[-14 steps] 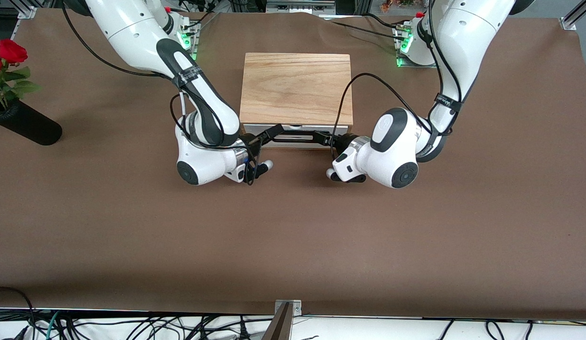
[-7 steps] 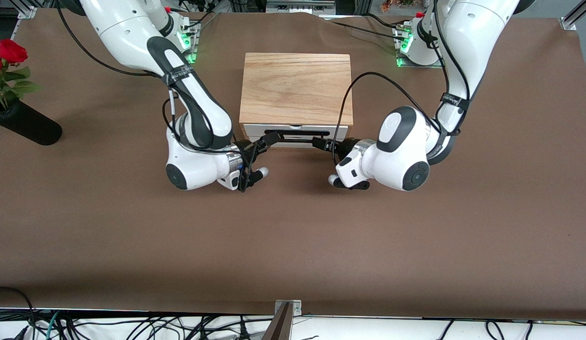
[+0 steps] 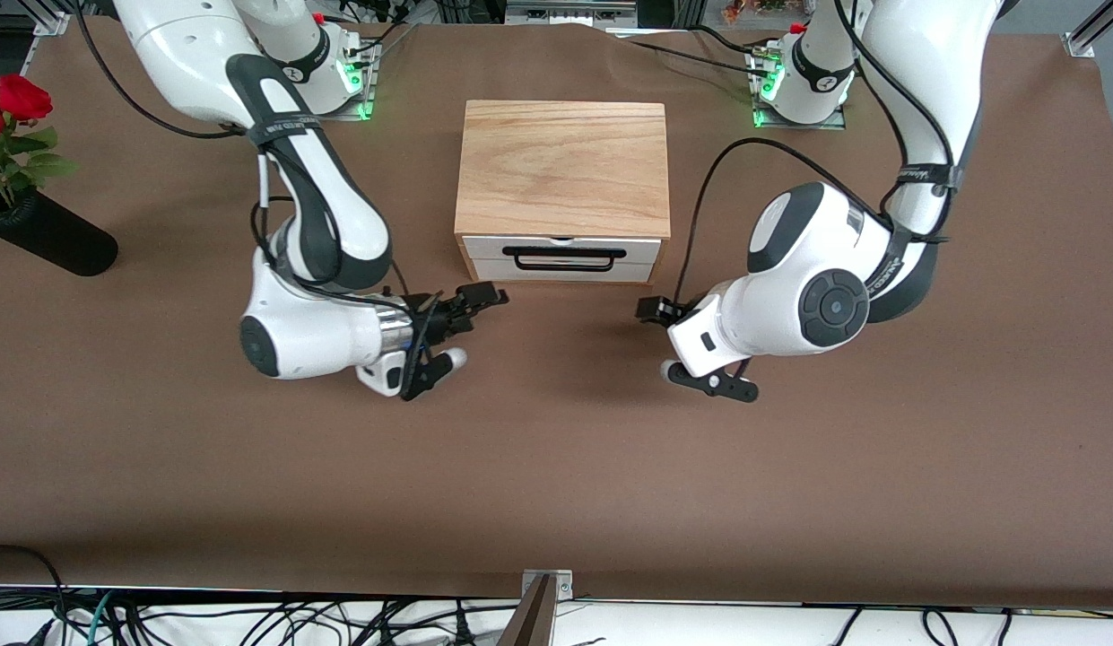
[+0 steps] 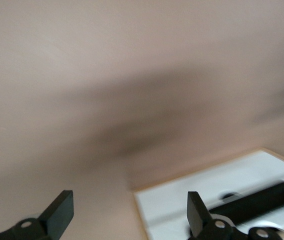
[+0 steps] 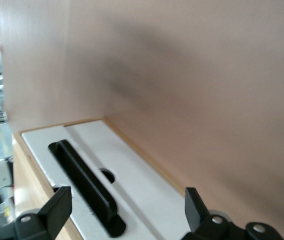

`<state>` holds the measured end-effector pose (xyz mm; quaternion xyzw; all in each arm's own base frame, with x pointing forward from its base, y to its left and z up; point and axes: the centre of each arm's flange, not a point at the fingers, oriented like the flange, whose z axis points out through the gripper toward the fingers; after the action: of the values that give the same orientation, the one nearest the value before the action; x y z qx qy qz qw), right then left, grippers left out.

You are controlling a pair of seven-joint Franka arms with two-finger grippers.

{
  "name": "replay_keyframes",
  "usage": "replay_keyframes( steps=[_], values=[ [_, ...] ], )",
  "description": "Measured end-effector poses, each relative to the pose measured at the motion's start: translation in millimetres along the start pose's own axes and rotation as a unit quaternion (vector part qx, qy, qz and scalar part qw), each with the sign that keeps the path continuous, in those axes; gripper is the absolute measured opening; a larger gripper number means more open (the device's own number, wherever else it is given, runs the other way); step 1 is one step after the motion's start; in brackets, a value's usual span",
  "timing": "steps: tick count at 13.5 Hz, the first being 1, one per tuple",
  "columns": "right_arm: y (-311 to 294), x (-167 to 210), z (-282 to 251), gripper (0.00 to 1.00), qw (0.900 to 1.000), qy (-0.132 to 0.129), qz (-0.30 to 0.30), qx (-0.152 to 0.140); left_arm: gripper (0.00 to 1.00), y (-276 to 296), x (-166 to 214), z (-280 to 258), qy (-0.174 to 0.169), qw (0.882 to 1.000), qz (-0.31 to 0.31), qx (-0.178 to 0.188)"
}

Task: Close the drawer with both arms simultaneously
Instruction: 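Pull the right gripper and the left gripper back from the closed drawer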

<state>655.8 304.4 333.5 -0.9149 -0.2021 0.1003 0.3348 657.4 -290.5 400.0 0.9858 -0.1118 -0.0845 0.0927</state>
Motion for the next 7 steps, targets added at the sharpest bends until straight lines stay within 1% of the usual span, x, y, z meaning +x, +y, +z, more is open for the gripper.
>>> replay_keyframes(
  steps=[2, 3, 4, 5, 7],
  values=[
    [14, 3, -33, 1.00, 0.999, 0.019, -0.007, -0.031, 1.00, -10, -2, -33, 0.038, 0.997, 0.013, 0.071],
    [21, 4, -45, 1.00, 0.998, 0.024, -0.010, -0.049, 1.00, -14, -9, -53, 0.048, 0.993, 0.016, 0.103],
    [28, 4, -57, 1.00, 0.997, 0.028, -0.012, -0.067, 1.00, -19, -20, -74, 0.046, 0.991, 0.012, 0.126],
    [34, 4, -68, 1.00, 0.996, 0.033, -0.014, -0.082, 1.00, -26, -30, -94, 0.046, 0.989, 0.004, 0.137],
    [46, 6, -95, 1.00, 0.991, 0.057, -0.017, -0.116, 1.00, -51, -47, -138, 0.063, 0.988, -0.020, 0.141]
  ],
)
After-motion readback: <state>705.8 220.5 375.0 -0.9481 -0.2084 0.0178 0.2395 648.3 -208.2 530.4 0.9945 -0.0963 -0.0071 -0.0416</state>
